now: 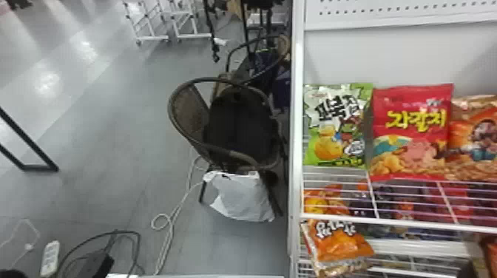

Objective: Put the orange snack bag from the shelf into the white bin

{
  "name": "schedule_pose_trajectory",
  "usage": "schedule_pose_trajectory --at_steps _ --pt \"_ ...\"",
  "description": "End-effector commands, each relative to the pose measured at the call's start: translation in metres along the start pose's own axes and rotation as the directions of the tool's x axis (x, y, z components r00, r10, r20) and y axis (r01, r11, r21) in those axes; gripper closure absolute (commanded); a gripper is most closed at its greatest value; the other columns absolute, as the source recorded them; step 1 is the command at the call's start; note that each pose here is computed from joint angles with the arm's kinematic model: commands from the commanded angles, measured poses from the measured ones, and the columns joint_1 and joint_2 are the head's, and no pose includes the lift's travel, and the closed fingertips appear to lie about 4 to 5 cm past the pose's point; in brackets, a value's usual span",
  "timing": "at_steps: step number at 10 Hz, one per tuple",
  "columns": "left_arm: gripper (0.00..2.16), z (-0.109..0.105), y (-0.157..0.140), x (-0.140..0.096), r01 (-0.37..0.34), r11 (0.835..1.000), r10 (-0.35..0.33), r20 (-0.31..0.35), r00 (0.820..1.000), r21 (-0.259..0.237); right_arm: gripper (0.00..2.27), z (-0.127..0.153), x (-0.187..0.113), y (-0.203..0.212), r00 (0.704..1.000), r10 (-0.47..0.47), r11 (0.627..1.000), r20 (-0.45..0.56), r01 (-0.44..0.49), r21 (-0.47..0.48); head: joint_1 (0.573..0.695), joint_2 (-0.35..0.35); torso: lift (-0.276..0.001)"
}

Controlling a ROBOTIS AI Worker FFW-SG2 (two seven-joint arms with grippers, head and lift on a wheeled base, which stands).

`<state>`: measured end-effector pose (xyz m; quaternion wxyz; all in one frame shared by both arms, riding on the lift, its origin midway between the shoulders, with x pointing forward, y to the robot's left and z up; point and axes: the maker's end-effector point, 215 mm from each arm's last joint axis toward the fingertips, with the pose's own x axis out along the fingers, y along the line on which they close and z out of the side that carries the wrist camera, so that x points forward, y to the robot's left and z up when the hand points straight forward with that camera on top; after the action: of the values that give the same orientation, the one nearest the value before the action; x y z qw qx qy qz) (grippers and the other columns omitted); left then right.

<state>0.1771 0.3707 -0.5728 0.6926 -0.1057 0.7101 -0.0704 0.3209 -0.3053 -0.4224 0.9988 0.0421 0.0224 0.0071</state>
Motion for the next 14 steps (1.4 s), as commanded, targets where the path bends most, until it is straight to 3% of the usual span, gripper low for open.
schedule_pose_trajectory --at_steps 1,14 --pt "2.13 -0.002 0.0 0.0 0.0 1.0 0.0 -0.005 1.0 -0.001 0.1 0.0 0.0 -0.001 1.0 -0.002 1.0 0.0 0.002 0.004 0.695 0.162 0.001" --pt "2.13 -0.001 -0.008 0.01 0.013 1.0 -0.012 -0.02 1.0 0.007 0.1 0.001 0.001 -0.004 1.0 -0.013 1.0 0.008 0.013 0.006 0.695 0.148 0.001"
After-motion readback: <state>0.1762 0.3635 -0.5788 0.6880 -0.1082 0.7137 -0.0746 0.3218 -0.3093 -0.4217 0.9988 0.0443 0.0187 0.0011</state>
